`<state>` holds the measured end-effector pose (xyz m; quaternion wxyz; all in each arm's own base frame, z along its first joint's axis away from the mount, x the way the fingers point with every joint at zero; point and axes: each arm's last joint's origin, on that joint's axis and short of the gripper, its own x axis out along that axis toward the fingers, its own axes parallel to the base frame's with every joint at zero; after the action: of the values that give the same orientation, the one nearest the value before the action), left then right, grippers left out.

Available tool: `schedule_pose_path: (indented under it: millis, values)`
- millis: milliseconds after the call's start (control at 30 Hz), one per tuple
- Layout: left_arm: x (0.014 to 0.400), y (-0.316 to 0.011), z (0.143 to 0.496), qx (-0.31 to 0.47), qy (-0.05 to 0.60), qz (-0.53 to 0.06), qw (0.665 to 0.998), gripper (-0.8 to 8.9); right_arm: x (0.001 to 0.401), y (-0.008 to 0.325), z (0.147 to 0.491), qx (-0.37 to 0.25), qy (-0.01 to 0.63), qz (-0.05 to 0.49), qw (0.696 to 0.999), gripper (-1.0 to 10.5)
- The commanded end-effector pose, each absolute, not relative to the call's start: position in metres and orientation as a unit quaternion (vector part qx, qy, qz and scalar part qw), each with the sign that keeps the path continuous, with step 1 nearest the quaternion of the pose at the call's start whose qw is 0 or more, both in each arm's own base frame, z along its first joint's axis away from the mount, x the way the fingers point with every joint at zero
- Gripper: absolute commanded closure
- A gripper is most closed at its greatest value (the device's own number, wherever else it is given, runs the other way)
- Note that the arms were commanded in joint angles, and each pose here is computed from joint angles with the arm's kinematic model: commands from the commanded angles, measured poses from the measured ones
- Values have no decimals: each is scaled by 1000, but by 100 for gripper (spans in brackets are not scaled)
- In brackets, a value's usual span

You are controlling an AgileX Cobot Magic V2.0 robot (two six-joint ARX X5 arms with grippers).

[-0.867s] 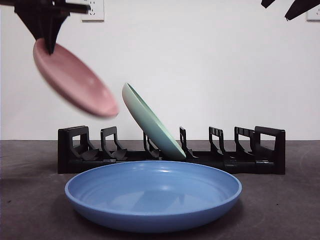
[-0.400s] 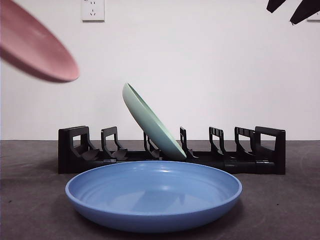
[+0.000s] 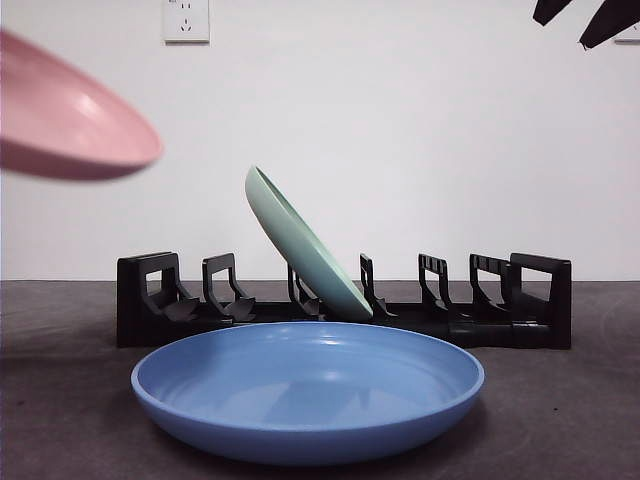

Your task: Place the plate

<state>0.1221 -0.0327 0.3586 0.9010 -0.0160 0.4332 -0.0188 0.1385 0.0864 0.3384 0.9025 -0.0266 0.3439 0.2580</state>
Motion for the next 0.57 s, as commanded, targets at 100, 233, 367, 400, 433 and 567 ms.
schedule_pose_path:
  millis: [100, 233, 367, 400, 433, 567]
  values:
    - [108, -33, 326, -122, 463, -39, 877, 799, 139, 87, 344, -43, 329, 268, 905, 692]
    - [103, -36, 298, -203, 484, -70, 848, 799, 139, 87, 344, -52, 326, 271, 904, 691]
    - [104, -40, 276, -254, 497, -65, 827, 799, 139, 87, 344, -56, 324, 273, 904, 692]
    - [105, -41, 272, -257, 501, -64, 824, 799, 139, 87, 344, -59, 323, 274, 904, 692]
    - [106, -43, 268, -259, 503, -64, 822, 799, 139, 87, 344, -61, 323, 275, 904, 691]
    - [117, -51, 259, -274, 504, -66, 817, 798, 139, 87, 345, -66, 318, 277, 904, 692]
